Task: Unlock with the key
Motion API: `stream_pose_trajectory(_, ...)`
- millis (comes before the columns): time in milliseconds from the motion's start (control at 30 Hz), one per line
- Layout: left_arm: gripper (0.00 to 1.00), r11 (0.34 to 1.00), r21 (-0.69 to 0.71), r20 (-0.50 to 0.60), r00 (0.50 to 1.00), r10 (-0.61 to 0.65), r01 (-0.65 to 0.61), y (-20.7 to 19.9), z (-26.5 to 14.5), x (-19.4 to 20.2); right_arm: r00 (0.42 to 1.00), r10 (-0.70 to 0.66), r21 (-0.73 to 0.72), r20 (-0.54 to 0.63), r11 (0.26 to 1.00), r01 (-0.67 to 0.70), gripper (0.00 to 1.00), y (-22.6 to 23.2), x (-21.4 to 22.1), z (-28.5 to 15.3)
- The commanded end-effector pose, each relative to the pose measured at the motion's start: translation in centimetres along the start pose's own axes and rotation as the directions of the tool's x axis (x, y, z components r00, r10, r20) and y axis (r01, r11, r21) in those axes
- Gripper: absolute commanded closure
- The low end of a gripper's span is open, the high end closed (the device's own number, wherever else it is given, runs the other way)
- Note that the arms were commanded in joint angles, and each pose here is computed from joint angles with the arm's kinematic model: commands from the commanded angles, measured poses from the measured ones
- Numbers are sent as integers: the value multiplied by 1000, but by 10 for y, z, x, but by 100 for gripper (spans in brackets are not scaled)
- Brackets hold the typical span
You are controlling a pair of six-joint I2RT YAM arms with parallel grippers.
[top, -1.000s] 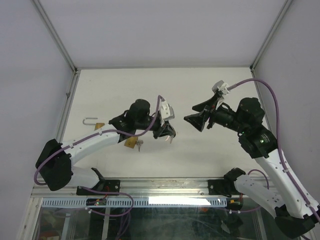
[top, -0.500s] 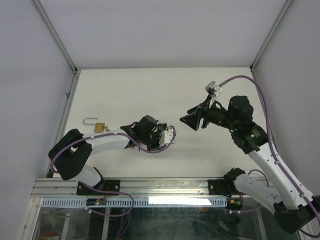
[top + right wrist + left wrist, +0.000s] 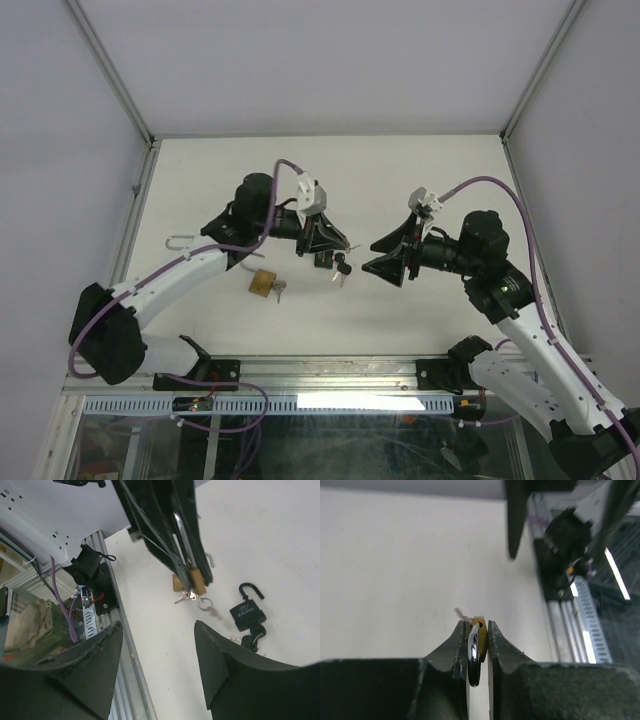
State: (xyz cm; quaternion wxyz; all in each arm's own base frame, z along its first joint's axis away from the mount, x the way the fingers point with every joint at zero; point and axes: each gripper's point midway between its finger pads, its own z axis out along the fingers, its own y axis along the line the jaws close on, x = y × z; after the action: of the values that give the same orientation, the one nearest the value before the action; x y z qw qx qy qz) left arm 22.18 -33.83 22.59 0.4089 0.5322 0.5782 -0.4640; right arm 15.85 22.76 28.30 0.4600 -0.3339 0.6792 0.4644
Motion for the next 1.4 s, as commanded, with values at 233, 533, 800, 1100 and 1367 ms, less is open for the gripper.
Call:
stream_pose_trajectory(233, 100, 994, 102, 473, 881, -16, -37, -57, -41, -179, 957, -259, -84, 134, 959, 271, 33, 17, -77, 5)
stream_pose_trajectory(533, 100, 993, 115, 467, 883, -46, -9, -58, -32, -184, 948, -244, -184, 205, 941, 282, 36, 26, -100, 20)
stream_pose_trajectory(800, 100, 991, 128, 520, 849, -94, 31, -62, -34, -196, 931, -250, -220, 266, 924, 311, 69, 32, -98, 21)
stream_pose_trajectory(1100, 100, 986, 153, 553, 821, -143, 69, -66, -35, -204, 926, -238, -232, 293, 922, 311, 52, 34, -104, 21)
stream_pose_trajectory(1367, 100, 985, 164, 549, 824, -141, 59, -70, -31, -204, 919, -230, -216, 320, 927, 307, 56, 35, -113, 20)
